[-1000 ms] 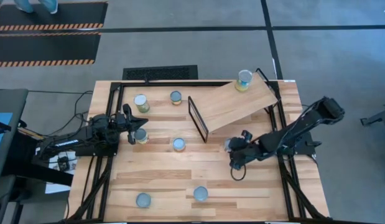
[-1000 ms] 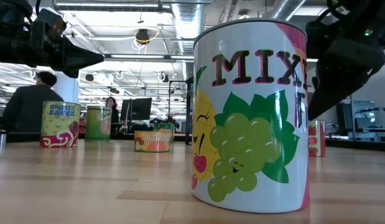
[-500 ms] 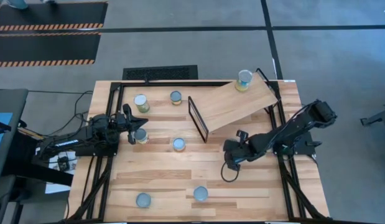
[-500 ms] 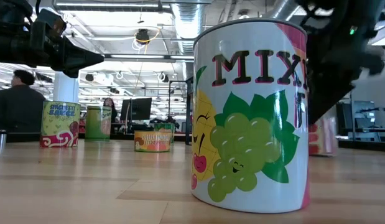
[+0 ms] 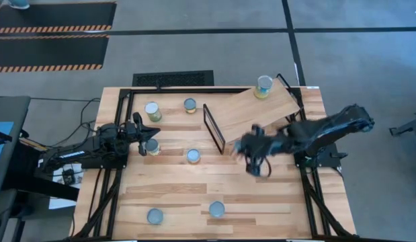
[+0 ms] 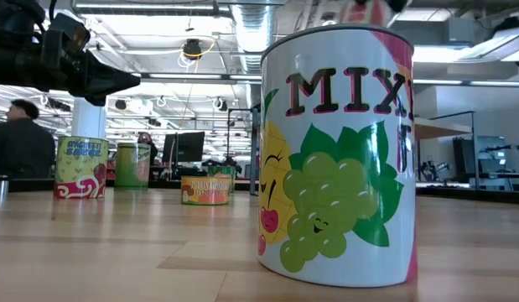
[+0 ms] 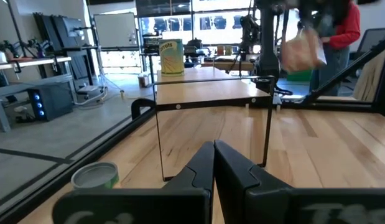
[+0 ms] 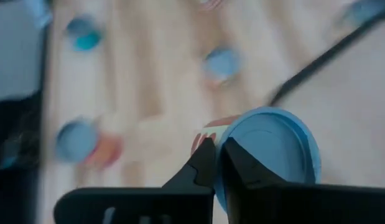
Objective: Pick and place cans onto a shelf
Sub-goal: Put the canned diced tomatoes on the shelf
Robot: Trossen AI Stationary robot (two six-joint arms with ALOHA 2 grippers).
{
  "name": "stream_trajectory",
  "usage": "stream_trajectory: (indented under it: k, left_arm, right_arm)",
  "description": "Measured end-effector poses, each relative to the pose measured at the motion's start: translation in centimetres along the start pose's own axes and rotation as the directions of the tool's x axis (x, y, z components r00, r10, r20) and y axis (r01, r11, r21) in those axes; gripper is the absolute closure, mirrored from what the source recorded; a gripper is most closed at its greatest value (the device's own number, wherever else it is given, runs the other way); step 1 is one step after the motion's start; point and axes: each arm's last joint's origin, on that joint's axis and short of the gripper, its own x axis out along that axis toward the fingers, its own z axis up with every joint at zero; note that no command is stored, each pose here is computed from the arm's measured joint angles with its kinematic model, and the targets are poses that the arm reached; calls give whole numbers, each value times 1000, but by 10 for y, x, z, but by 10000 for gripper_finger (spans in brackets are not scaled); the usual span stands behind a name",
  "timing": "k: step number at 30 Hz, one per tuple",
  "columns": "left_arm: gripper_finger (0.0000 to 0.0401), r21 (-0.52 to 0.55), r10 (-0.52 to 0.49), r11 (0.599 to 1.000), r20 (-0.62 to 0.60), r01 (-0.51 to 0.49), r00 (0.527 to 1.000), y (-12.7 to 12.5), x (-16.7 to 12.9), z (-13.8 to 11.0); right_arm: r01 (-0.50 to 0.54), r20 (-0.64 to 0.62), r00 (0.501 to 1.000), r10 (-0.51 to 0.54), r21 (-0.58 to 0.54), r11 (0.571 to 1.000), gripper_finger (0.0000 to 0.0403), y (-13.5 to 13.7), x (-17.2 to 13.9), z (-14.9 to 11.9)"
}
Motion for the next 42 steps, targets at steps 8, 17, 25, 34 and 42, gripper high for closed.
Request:
stream_trajectory:
  k: [8,17,25,34,42]
  left_arm:
    - [401,0,1,1000,1,-1,1000,0,0,0]
    - [401,0,1,1000,1,-1,1000,0,0,0]
    - [401,3,14,1000,-8,-14,1000,0,0,-1]
    - [401,9,19,1000,-28,-19,999,1,2,-2]
    - [401,10,19,1000,-28,-19,999,1,2,-2]
  right_arm:
    - [335,-180,926,-332,-14,942,386,-95,10,39]
    - [416,-276,876,-395,20,909,385,-164,42,48]
    - [438,-268,877,-398,104,893,385,-183,54,51]
    - [465,-335,850,-406,116,878,383,-199,73,47]
    - [481,-331,847,-415,147,864,368,-205,73,47]
